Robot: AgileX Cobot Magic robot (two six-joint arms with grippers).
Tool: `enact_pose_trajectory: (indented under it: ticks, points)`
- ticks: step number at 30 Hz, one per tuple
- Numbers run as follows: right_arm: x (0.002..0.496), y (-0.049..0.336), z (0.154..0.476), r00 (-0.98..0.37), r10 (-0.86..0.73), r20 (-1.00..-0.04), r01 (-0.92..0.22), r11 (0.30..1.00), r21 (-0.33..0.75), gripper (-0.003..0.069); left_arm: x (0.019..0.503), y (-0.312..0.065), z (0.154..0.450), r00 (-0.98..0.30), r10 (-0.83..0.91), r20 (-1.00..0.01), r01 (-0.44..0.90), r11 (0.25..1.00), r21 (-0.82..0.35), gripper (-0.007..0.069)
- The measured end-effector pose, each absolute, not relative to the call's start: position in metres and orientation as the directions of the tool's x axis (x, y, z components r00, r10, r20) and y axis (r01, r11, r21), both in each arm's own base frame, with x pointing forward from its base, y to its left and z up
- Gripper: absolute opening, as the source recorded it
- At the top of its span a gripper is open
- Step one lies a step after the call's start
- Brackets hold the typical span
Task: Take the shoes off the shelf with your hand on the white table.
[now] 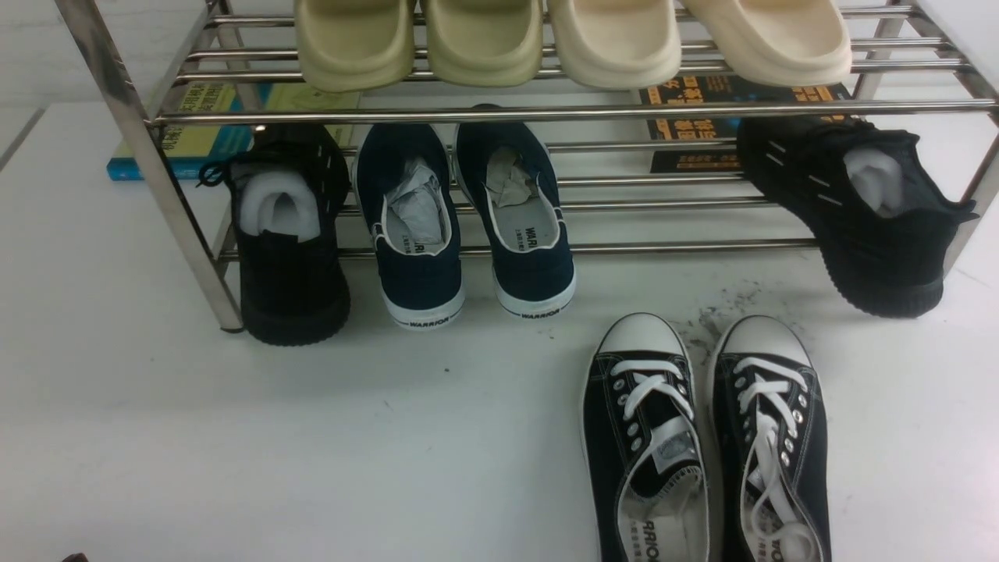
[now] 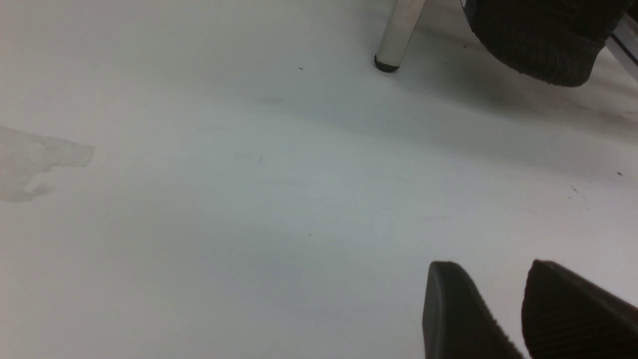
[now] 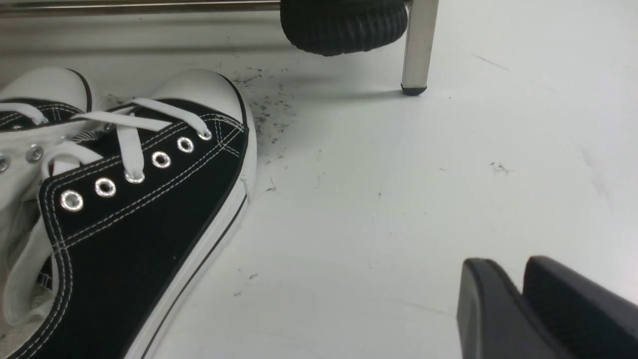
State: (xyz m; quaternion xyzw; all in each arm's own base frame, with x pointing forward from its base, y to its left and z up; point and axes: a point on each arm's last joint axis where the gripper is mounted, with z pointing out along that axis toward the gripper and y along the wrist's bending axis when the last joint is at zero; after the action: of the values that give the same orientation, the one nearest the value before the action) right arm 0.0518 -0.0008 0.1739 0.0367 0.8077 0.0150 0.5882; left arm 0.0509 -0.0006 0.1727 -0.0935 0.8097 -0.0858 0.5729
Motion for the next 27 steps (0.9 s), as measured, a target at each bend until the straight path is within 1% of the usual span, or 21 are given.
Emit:
enact_pose_trajectory:
  ticks: [27]
  points:
    - [0.0518, -0.0008, 0.1739, -0.304, 0.077, -0.949, 0.042, 0.997, 0.067, 0.0163, 0.0509, -0.0006, 0.1727, -0.326, -0.25, -0.912, -0.053, 0.968, -0.246, 0.0239]
